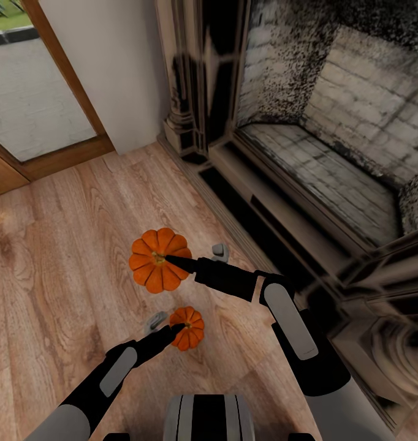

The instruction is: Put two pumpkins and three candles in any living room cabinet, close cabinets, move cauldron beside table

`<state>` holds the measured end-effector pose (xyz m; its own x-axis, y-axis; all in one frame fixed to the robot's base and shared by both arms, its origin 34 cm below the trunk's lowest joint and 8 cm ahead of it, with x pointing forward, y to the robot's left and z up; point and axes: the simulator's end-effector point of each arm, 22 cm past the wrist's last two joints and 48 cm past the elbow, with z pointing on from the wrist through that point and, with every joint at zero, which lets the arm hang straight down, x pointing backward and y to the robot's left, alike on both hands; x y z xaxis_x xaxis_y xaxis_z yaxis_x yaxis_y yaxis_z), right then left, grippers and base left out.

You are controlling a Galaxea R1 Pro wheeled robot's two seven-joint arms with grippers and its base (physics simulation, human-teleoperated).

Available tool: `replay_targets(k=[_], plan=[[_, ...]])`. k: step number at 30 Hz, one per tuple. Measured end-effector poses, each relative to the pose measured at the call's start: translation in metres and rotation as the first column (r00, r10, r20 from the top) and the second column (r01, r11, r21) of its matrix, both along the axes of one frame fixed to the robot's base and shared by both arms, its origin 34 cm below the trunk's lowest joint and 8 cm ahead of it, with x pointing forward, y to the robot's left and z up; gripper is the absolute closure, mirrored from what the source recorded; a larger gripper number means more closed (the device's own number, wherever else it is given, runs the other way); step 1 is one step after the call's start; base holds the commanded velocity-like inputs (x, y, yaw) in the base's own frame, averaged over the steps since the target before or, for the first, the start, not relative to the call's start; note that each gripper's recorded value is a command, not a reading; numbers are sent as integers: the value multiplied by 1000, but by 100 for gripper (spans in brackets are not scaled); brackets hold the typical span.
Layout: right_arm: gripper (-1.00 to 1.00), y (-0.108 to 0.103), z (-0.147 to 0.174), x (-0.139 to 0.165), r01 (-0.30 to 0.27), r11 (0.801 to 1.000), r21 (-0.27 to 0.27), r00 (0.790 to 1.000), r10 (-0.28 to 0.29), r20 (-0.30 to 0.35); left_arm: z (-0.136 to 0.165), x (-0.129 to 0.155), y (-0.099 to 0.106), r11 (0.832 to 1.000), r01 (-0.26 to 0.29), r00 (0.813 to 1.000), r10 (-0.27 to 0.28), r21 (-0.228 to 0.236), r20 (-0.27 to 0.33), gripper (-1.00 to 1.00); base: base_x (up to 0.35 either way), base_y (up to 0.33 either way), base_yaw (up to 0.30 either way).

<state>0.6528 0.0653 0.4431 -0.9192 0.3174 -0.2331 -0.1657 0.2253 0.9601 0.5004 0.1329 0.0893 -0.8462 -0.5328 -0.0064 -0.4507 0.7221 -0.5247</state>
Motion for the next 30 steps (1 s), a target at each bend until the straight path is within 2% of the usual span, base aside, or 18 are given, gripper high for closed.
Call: replay_targets(k=[30], plan=[[100,0,0,0,0,1000,0,1000,0,1,0,-1,-1,1000,6,1000,-6,-2,-2,-100,9,0,0]])
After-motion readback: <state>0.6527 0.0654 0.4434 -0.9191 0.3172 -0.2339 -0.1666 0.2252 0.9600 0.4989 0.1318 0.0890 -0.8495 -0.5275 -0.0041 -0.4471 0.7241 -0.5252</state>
